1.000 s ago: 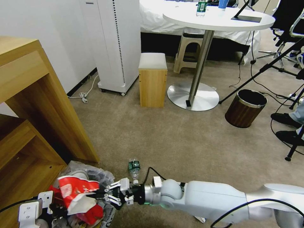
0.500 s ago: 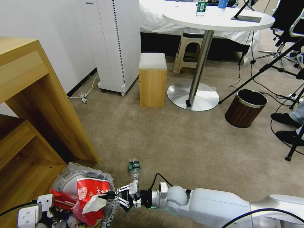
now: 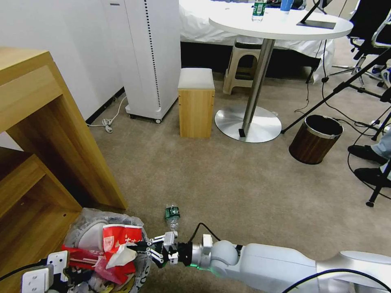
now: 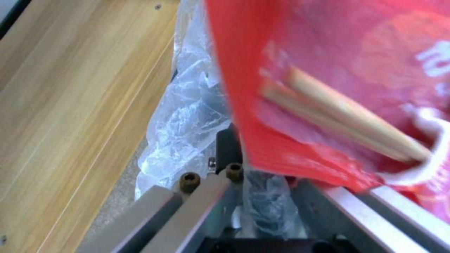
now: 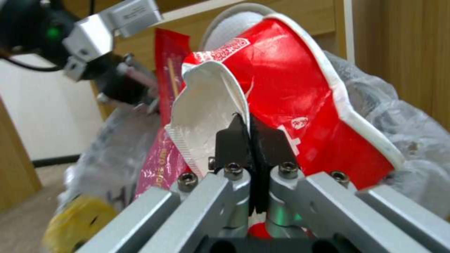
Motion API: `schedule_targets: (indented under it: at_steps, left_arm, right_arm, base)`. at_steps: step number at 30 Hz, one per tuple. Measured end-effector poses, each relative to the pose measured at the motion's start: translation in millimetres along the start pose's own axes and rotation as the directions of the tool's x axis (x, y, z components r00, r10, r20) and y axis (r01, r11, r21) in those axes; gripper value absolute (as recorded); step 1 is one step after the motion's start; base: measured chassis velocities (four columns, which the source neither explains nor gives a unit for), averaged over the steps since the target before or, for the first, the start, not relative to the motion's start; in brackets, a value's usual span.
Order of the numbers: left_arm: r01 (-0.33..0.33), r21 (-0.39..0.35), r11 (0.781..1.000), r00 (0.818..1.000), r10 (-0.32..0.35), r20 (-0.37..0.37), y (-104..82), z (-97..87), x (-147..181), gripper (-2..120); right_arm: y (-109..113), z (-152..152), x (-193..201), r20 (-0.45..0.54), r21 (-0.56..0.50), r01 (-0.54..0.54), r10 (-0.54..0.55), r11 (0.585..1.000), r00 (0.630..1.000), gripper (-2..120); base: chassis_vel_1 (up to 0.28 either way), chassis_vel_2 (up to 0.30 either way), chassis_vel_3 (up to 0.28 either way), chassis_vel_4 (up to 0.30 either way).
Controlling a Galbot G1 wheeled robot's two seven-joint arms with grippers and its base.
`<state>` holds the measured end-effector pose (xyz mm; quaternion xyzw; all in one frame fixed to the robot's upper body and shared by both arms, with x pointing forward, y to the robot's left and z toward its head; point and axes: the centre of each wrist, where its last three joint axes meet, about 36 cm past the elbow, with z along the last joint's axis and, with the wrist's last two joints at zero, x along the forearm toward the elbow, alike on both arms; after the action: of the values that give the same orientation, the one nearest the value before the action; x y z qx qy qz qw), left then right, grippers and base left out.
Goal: Pick up the trash bin and place the garbage on the floor into it.
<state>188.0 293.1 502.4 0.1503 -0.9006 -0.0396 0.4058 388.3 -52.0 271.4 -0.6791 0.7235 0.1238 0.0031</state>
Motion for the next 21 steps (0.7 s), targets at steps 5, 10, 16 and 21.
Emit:
schedule_targets:
  at_steps: [5, 10, 16, 21]
  left_arm:
    - [0.000, 0.000, 1.000, 1.000, 0.000, 0.001, -0.1, 0.4, 1, 0]
    - [0.001, 0.001, 1.000, 1.000, -0.001, 0.000, 0.1, 2.0, 2, 0]
    - [-0.006, 0.004, 1.000, 1.000, 0.006, 0.006, -0.4, 1.2, 1, 0]
    - [-0.008, 0.004, 1.000, 1.000, 0.008, 0.006, -0.3, 0.4, 0, 0]
  right_arm:
    - [1, 1, -11, 0.008, -0.007, -0.003, 0.003, 1.000, 1.000, 0]
    - [5, 4, -15, 0.004, -0.013, -0.002, 0.002, 1.000, 1.000, 0]
    - [6, 2, -7, -0.005, -0.007, -0.007, 0.007, 1.000, 1.000, 0]
    - [9, 8, 1, -0.028, -0.010, -0.026, 0.026, 1.000, 0.999, 3]
  base:
    - [0.000, 0.000, 0.000, 0.000]
    - [0.000, 0.000, 0.000, 0.000]
    - [0.000, 0.000, 0.000, 0.000]
    - [0.000, 0.000, 0.000, 0.000]
